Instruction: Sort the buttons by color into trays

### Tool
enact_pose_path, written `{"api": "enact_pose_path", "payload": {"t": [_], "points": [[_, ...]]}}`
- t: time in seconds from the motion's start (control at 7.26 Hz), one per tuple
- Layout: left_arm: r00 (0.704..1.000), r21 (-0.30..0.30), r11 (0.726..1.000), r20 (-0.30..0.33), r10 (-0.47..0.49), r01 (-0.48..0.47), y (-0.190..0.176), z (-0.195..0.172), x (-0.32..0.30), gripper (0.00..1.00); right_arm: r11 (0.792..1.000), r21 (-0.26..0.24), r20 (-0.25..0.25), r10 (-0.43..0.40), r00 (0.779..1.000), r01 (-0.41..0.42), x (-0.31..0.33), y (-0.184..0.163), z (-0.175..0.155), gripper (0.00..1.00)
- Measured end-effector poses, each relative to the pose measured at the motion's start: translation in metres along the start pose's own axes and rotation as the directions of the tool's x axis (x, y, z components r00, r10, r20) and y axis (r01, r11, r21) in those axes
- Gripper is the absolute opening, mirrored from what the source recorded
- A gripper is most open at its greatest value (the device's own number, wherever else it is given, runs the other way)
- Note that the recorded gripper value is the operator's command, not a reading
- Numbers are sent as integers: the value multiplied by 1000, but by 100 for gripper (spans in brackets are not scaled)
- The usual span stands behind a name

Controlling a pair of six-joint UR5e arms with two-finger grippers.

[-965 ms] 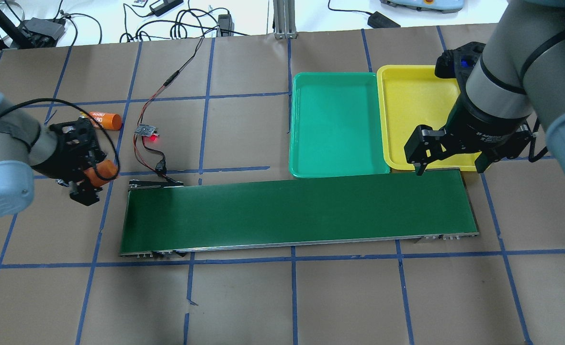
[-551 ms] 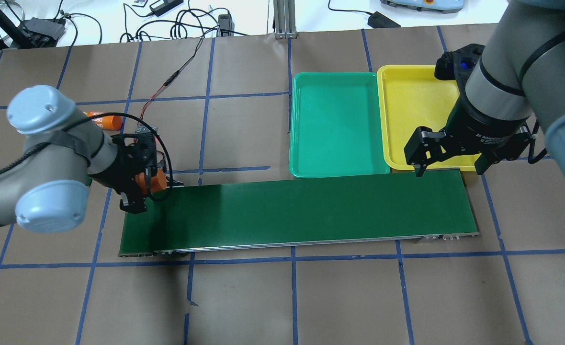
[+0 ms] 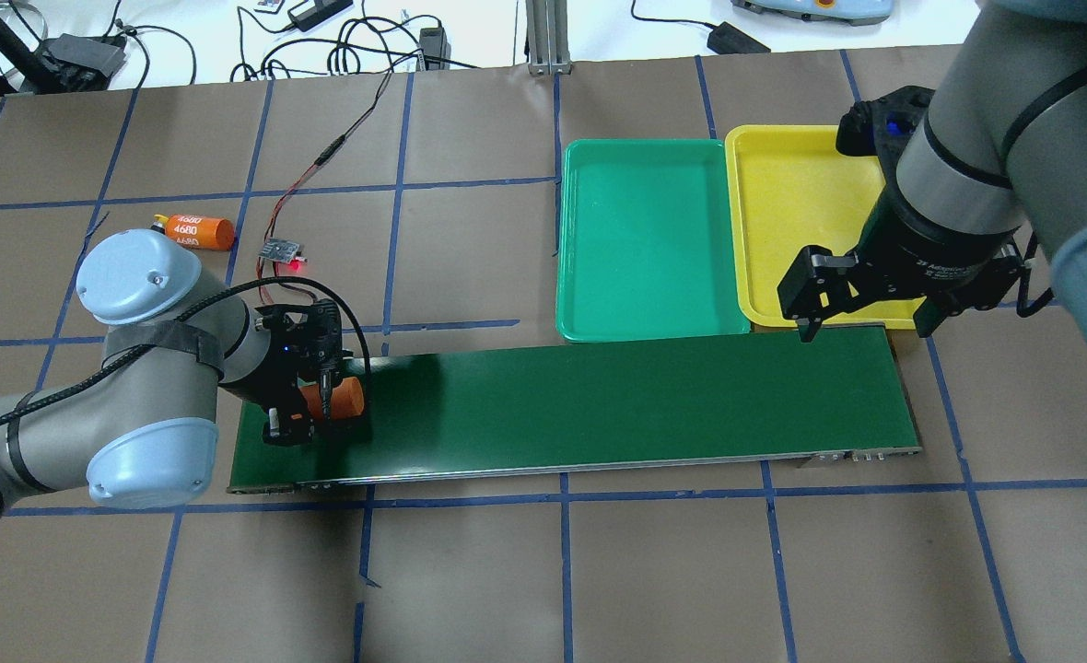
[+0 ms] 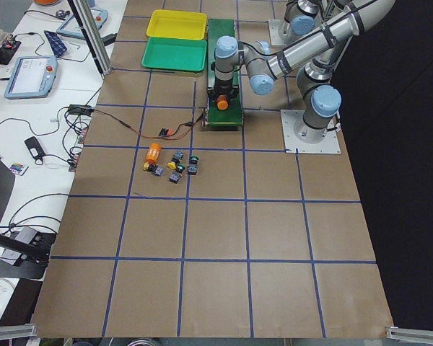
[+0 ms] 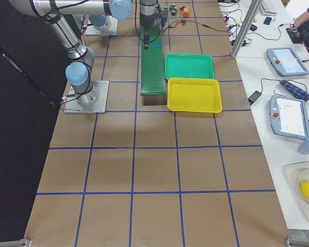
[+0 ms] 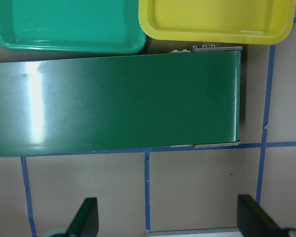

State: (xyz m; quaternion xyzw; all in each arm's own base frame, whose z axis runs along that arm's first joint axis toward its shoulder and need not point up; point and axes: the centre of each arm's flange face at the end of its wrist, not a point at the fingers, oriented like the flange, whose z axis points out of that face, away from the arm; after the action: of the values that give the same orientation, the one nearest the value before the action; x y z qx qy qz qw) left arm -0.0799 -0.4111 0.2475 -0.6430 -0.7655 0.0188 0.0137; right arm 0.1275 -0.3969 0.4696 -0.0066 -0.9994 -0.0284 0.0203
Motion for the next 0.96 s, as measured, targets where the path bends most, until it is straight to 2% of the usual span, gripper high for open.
{"api": "enact_pose_path", "payload": {"t": [0.41, 0.69, 0.96], "points": [[999, 0, 1000, 15, -30, 30, 0, -5, 2, 100, 1000, 1, 0, 1, 1000, -1, 0, 1, -1, 100], [995, 3, 997, 49, -81, 81, 20, -40, -28, 100, 1000, 0, -1, 2, 1000, -2, 0, 0, 0, 100], [990, 10, 990, -28, -137, 138, 66, -85, -79, 100, 1000, 0, -1, 1, 1000, -1, 0, 0, 0, 100]]}}
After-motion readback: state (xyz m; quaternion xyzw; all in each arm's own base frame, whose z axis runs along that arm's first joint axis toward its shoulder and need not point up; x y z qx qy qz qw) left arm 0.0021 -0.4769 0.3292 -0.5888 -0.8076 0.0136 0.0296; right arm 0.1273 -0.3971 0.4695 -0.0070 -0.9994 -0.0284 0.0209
